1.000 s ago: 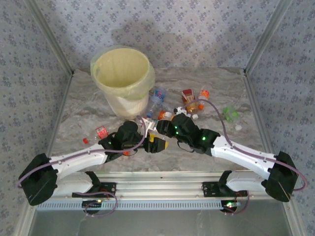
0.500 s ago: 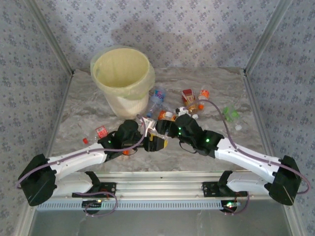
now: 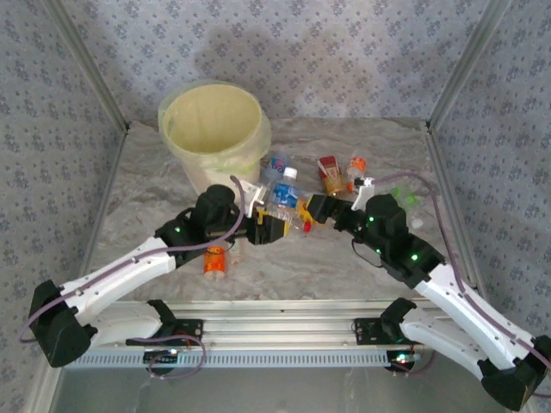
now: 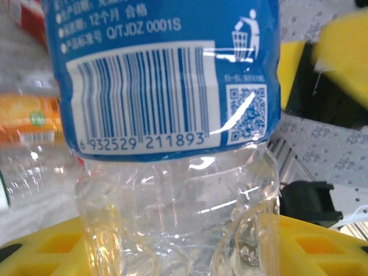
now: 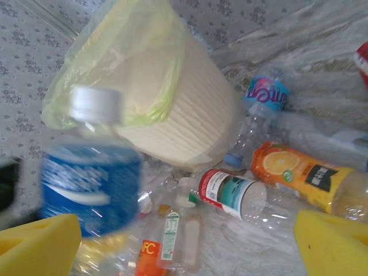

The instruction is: Put the plastic bottles in the bin

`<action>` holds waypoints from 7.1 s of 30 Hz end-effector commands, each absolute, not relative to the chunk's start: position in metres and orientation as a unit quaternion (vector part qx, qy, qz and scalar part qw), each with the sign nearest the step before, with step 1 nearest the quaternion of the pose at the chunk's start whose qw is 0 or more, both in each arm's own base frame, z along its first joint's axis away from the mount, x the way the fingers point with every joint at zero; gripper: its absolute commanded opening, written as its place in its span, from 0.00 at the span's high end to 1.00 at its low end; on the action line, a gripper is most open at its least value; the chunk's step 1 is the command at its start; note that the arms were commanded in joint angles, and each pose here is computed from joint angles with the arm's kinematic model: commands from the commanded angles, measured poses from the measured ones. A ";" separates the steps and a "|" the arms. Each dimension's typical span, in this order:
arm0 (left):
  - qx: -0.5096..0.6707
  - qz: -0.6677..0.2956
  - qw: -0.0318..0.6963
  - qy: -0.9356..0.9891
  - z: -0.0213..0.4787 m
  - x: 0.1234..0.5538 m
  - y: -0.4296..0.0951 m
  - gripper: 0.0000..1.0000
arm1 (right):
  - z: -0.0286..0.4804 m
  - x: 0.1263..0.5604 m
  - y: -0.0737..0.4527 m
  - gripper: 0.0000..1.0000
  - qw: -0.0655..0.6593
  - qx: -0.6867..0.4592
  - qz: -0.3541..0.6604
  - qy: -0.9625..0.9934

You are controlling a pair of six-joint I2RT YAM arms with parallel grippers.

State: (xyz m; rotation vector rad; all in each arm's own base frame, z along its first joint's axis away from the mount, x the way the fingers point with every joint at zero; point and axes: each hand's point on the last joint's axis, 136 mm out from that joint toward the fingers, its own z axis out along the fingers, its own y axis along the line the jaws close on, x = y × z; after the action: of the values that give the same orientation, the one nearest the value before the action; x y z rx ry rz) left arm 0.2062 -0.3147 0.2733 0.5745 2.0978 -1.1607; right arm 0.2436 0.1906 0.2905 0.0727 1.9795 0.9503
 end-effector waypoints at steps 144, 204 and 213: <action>0.188 -0.488 0.317 0.791 0.230 0.188 -0.327 0.01 | 0.040 0.503 0.038 0.38 0.200 0.132 0.023 0.971; 0.159 -0.631 0.249 0.718 0.283 0.267 -0.386 0.04 | 0.234 0.240 0.231 0.47 0.355 -0.209 0.327 0.850; 0.155 -0.604 0.242 0.744 0.267 0.269 -0.389 0.00 | 0.239 0.239 0.225 0.47 0.371 -0.202 0.319 0.849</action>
State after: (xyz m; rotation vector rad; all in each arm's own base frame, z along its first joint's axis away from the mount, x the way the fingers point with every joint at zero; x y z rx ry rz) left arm 0.2709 -0.3842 0.2624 0.3847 2.0429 -1.6640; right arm 0.2428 0.2234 0.2301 -0.5055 2.2182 0.7963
